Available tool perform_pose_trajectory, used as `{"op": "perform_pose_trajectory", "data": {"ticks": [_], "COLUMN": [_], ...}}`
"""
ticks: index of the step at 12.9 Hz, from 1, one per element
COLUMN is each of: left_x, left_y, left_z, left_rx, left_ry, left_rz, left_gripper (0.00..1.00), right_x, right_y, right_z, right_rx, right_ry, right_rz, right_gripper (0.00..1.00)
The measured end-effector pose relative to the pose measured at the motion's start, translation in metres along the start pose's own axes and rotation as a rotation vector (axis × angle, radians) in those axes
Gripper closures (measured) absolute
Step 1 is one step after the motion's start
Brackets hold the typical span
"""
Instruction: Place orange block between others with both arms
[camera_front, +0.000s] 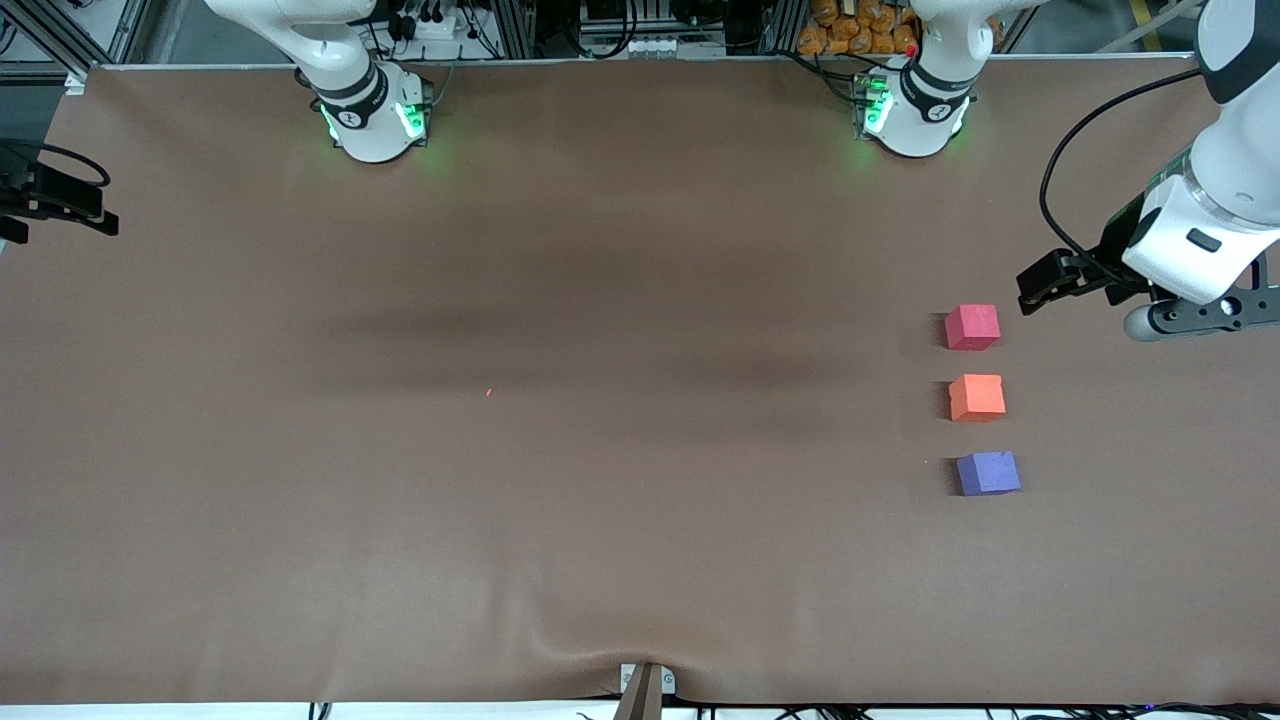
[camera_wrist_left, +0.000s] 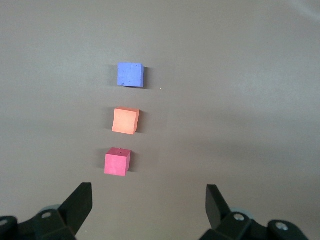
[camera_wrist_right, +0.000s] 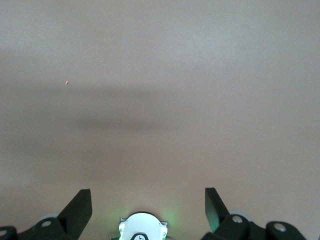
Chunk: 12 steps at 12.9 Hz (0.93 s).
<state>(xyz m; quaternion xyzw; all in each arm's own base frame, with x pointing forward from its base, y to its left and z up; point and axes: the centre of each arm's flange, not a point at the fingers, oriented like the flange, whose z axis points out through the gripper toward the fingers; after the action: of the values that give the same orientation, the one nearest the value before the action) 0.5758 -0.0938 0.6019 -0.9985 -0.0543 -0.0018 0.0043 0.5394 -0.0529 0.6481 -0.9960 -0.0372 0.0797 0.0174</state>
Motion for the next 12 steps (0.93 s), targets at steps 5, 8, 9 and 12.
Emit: {"op": "perform_pose_trajectory", "data": {"ticks": [5, 8, 9, 12], "left_x": [-0.005, -0.005, -0.006, -0.009], "left_y": [0.000, 0.000, 0.000, -0.004], "left_z": [0.003, 0.002, 0.000, -0.007], "left_rx": [0.008, 0.008, 0.008, 0.013], "left_ry": [-0.007, -0.005, -0.002, 0.007], "left_rz": [0.001, 0.027, 0.044, 0.063], "left_gripper": [0.00, 0.00, 0.00, 0.00], "right_x": [0.000, 0.000, 0.000, 0.000], "right_y": [0.000, 0.000, 0.000, 0.000], "right_z": [0.000, 0.000, 0.000, 0.000], "right_rx": [0.000, 0.000, 0.000, 0.000], "right_ry": [0.000, 0.000, 0.000, 0.001], "right_rz": [0.000, 0.000, 0.000, -0.001], "right_gripper": [0.00, 0.00, 0.00, 0.00]}}
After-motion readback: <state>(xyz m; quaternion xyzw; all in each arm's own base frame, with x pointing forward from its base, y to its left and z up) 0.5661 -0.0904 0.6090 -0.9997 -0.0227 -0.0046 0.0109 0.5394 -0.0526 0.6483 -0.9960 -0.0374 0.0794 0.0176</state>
